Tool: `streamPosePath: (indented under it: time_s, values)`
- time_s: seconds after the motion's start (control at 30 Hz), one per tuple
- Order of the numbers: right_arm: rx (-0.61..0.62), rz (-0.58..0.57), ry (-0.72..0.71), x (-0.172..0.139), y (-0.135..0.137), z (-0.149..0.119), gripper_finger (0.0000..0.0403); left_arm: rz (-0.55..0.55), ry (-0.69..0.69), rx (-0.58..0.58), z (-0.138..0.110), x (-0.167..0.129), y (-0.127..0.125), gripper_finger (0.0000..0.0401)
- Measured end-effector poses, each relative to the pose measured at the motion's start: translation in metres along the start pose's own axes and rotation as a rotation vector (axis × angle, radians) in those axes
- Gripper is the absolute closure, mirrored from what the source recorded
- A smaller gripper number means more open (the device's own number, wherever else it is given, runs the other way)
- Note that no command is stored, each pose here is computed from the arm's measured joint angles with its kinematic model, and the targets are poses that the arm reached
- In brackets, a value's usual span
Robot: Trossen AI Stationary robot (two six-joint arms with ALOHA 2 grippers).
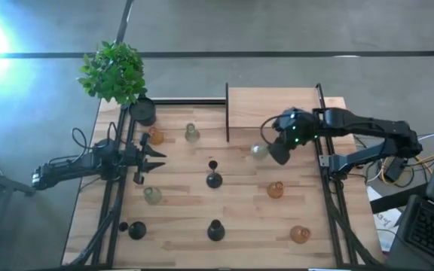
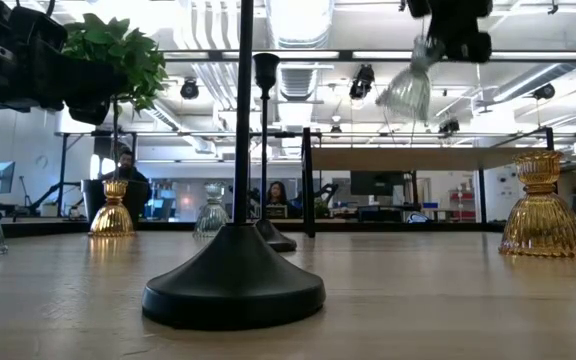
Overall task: Pick & Place candle stick holders
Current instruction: Put the middle green glass candle holder on the shelf
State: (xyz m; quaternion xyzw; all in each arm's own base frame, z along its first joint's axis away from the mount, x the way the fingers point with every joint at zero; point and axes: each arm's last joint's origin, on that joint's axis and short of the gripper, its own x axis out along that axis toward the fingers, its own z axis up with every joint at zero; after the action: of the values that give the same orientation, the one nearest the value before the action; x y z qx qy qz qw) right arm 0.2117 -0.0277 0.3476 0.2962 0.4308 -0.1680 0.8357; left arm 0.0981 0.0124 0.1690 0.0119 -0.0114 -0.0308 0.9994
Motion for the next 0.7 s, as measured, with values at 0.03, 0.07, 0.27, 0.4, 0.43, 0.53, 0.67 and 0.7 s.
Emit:
streamPosePath:
  time_s: [0.03,0.07,0.27,0.4,0.43,0.53,0.67,0.7]
  values:
    - [-0.012,-0.008,0.004,-0.006,0.000,0.003,0.0384,0.000,0.000,0.000,0.000,0.000,0.000,0.0275]
    - [-0.022,-0.024,0.010,-0.012,0.000,0.005,0.0384,0.000,0.000,0.000,0.000,0.000,0.000,0.0275]
    - [-0.088,-0.197,0.002,-0.048,-0.010,0.023,0.0384,0.000,0.000,0.000,0.000,0.000,0.000,0.0275]
    - [-0.087,-0.276,0.034,-0.060,-0.025,0.034,0.0384,0.000,0.000,0.000,0.000,0.000,0.000,0.0275]
    - [-0.077,-0.296,0.043,-0.061,-0.030,0.037,0.0384,0.000,0.000,0.000,0.000,0.000,0.000,0.0275]
    - [-0.040,-0.344,0.066,-0.060,-0.047,0.045,0.0384,0.000,0.000,0.000,0.000,0.000,0.000,0.0275]
    - [0.012,-0.406,0.126,-0.059,-0.075,0.055,0.0384,0.000,0.000,0.000,0.000,0.000,0.000,0.0275]
    - [0.029,-0.418,0.134,-0.059,-0.082,0.058,0.0384,0.000,0.000,0.000,0.000,0.000,0.000,0.0275]
